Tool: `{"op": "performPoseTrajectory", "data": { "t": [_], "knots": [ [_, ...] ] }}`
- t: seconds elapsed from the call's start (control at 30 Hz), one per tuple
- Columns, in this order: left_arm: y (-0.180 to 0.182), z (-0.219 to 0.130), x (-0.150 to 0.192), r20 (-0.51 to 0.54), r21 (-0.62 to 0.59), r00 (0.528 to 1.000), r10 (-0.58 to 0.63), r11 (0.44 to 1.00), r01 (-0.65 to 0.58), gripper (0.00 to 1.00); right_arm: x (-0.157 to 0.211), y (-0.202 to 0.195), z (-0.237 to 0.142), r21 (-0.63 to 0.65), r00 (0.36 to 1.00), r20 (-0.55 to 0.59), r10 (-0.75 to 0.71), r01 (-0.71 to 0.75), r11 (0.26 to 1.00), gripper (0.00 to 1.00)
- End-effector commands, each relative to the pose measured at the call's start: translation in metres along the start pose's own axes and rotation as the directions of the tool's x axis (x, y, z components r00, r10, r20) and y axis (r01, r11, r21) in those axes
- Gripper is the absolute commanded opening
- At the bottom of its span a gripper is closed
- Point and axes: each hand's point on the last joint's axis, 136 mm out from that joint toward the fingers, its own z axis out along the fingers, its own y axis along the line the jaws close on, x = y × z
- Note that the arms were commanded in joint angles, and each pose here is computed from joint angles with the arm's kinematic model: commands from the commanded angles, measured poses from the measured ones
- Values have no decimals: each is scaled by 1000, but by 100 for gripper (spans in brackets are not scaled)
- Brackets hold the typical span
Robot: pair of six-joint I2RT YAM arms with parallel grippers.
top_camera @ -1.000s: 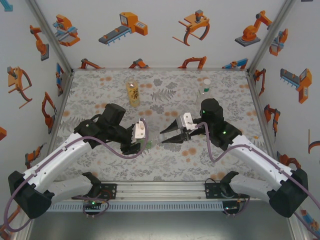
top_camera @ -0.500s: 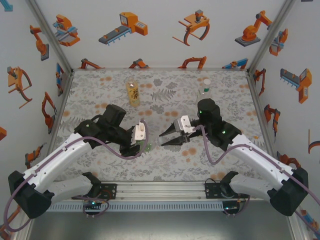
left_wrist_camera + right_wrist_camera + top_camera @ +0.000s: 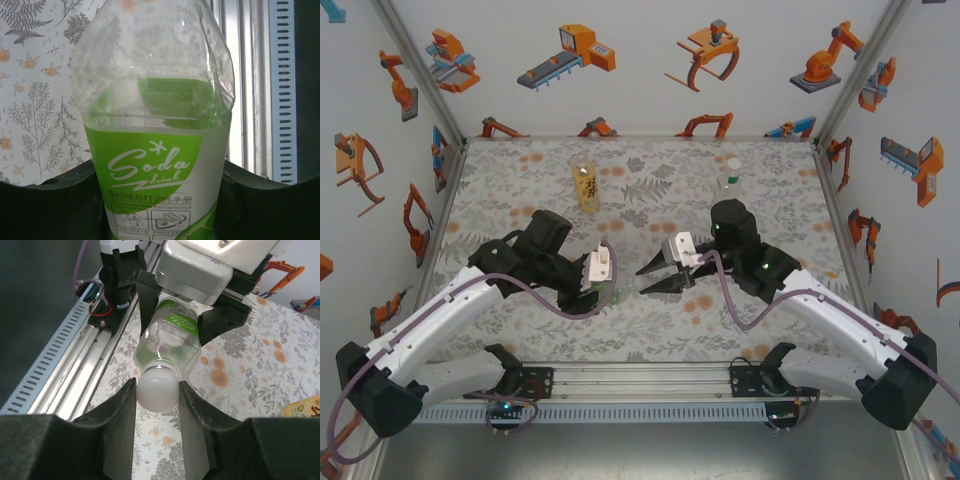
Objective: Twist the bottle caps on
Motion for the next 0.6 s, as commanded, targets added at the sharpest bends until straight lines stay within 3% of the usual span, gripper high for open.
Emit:
{"op": "performPoseTrajectory", "data": {
  "t": [0.0,0.13,0.33,0.47,0.57],
  "knots": [
    [9,-13,-39,137,-71,984,111,992,-102,0,-4,-1,9,9,991,61,119,-119,993,0],
    [12,-16,-40,142,-108,982,127,988,-113,0,-2,-15,7,103,967,102,233,-243,965,0],
    [19,-19,-40,138,-155,981,134,981,-113,0,9,-37,1,225,892,183,412,-446,866,0],
    [27,-20,-39,128,-206,983,135,973,-107,0,23,-57,-7,313,779,277,563,-627,713,0],
    [37,-20,-34,103,-255,986,128,962,-98,0,37,-72,-16,365,644,359,676,-763,533,0]
  ]
}}
